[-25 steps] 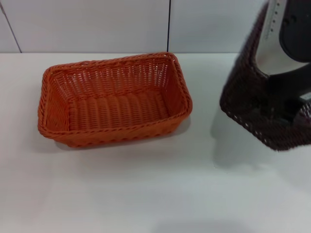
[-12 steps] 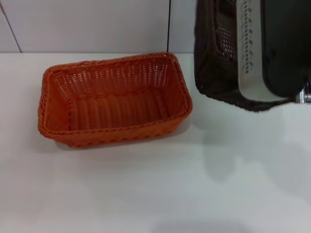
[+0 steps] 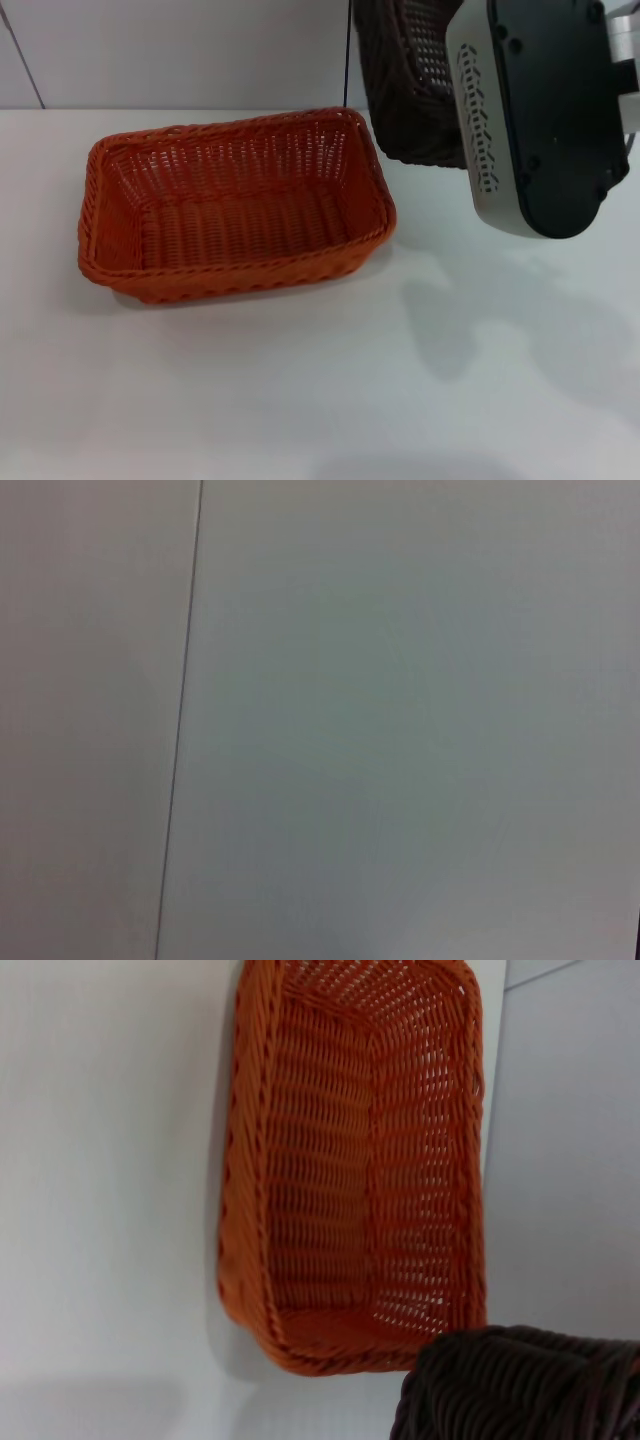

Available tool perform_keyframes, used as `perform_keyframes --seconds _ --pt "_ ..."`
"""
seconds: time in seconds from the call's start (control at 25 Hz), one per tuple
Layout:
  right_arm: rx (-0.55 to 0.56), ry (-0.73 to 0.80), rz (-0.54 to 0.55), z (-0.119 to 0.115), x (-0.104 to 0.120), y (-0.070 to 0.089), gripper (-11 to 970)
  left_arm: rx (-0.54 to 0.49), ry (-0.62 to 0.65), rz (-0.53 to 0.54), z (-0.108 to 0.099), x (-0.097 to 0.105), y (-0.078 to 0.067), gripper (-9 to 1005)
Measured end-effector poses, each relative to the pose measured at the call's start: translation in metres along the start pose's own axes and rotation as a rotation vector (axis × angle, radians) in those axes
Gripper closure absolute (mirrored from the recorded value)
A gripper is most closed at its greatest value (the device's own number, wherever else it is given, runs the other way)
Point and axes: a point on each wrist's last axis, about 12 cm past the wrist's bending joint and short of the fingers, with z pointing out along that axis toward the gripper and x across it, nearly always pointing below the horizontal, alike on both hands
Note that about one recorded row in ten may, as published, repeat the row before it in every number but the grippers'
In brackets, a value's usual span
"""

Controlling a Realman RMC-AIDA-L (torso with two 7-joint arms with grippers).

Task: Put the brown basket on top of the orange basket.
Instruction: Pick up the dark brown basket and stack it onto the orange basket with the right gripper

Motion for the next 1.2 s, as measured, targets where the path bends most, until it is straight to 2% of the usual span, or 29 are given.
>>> perform_keyframes --seconds 0.32,0.64,0.92,1.12,1.2 --pt "-0.005 -0.018 -0.13 0.008 -0.008 0.001 807 -0.025 0.013 -0.007 -0.003 0.003 0.004 301" --pt "0.037 -0.061 -0.285 0.01 -0.011 0.008 807 -0.042 0.015 -0.014 -0.005 0.004 0.007 303" --pt "0.09 -0.081 -0.427 0.012 -0.014 0.006 807 -0.043 0.019 -0.013 -0.005 0.004 0.008 304" --pt "0.12 -0.058 -0.525 0.027 -0.015 0.005 806 -0.037 0.038 -0.014 -0.004 0.006 0.005 305" --pt "0.138 -0.014 -0.56 0.04 -0.015 0.004 806 -0.032 0.059 -0.02 -0.003 0.009 0.003 305"
